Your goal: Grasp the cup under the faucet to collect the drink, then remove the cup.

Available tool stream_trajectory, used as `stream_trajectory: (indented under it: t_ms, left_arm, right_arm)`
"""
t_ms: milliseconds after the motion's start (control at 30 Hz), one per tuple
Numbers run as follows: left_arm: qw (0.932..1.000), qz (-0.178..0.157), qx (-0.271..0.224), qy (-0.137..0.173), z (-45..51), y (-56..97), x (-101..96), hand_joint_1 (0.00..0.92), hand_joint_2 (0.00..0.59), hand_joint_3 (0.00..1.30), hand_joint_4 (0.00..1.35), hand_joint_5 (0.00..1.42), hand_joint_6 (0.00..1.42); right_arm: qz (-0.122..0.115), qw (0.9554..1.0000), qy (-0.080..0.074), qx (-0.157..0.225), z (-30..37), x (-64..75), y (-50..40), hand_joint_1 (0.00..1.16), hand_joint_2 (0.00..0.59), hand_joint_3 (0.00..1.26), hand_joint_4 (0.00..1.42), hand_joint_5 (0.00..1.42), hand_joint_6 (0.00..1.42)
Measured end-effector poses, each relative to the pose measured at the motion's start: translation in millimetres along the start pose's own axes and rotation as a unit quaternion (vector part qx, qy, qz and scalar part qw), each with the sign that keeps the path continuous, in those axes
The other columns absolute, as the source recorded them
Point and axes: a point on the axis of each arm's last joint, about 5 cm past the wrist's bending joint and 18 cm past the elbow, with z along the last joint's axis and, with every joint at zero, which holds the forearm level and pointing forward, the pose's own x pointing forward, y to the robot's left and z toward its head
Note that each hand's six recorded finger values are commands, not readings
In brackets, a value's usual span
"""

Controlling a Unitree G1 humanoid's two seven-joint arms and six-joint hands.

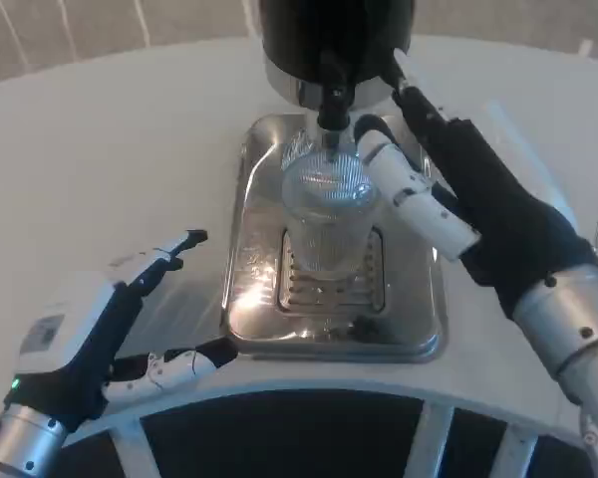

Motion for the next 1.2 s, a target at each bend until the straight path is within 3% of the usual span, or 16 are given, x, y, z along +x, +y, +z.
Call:
stream_trajectory:
  t_ms: [233, 433, 867, 1200]
  left_arm:
    - [0.9995, -0.011, 0.027, -0.011, 2.0, 6.2, -9.6, 0.163, 0.079, 0.20, 0.15, 0.24, 0.20]
    - [0.9975, -0.023, 0.062, -0.024, 5.9, 17.1, -26.2, 0.162, 0.074, 0.20, 0.13, 0.22, 0.18]
    - [0.9953, -0.059, 0.070, -0.032, 14.8, 20.9, -40.5, 0.145, 0.073, 0.19, 0.11, 0.18, 0.18]
    - [0.9947, -0.068, 0.073, -0.024, 14.1, 24.1, -44.5, 0.141, 0.069, 0.19, 0.11, 0.18, 0.18]
  right_arm:
    - [0.013, 0.9997, -0.015, 0.014, 3.6, 6.9, 1.4, 0.09, 0.561, 0.00, 0.00, 0.00, 0.00]
    - [0.025, 0.9991, -0.018, 0.028, 3.8, 11.8, 5.9, 0.09, 0.561, 0.00, 0.00, 0.00, 0.00]
    - [0.038, 0.9980, -0.018, 0.047, 1.6, 19.4, 7.7, 0.10, 0.562, 0.00, 0.00, 0.00, 0.01]
    - [0.062, 0.9978, -0.017, 0.017, 5.9, 27.1, 5.7, 0.04, 0.549, 0.00, 0.00, 0.00, 0.00]
